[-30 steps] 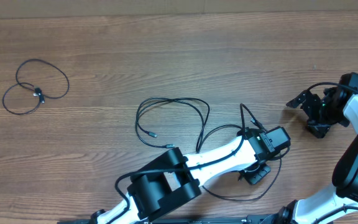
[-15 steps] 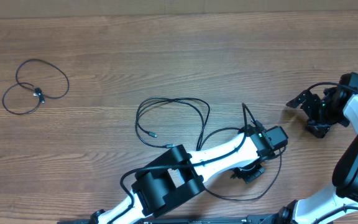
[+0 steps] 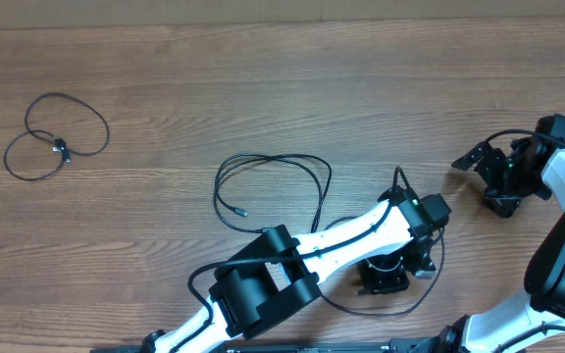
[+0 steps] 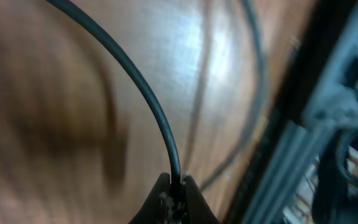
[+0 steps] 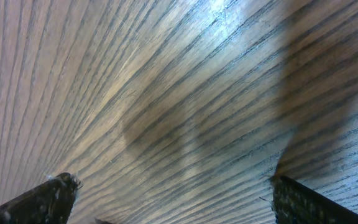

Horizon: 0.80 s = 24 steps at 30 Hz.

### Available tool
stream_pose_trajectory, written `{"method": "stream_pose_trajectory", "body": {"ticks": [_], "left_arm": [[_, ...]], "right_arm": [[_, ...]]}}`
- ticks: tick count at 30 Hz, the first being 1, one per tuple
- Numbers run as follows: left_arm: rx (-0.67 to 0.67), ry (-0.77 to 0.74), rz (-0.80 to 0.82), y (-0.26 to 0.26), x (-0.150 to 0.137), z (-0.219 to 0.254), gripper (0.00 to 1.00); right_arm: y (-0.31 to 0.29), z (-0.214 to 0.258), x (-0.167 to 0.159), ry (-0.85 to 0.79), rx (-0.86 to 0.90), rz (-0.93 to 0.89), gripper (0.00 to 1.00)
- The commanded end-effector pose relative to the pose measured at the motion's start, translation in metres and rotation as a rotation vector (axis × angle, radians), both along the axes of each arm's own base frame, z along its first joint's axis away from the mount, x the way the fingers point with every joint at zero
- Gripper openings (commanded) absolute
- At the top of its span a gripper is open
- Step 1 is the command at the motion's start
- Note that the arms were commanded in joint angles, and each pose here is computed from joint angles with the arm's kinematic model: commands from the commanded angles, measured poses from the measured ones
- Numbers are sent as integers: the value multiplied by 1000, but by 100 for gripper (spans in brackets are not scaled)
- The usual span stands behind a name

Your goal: Untangle cables

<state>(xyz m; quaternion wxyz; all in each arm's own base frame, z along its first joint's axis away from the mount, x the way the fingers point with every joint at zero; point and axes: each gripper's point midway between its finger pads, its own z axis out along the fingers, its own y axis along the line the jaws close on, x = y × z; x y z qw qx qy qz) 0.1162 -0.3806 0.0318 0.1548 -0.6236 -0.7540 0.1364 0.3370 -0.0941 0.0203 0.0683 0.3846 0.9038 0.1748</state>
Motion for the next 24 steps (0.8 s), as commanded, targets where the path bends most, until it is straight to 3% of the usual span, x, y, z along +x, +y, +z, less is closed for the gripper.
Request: {"method": "stream_pose_trajectory", "body": {"ticks": [1, 14, 20, 24], "left_arm": [[-105, 119, -102, -9, -18, 10, 4], [-172, 181, -155, -13, -28, 17, 8], [-159, 188, -161, -11, -33, 17, 35], [-153, 178, -168, -11, -33, 16, 43]], "right_arm": [[-5, 5, 8, -23, -15, 2, 100], [-5, 5, 8, -23, -15, 1, 100], [-5, 5, 8, -23, -15, 2, 100], [-5, 5, 8, -23, -15, 2, 100]]}}
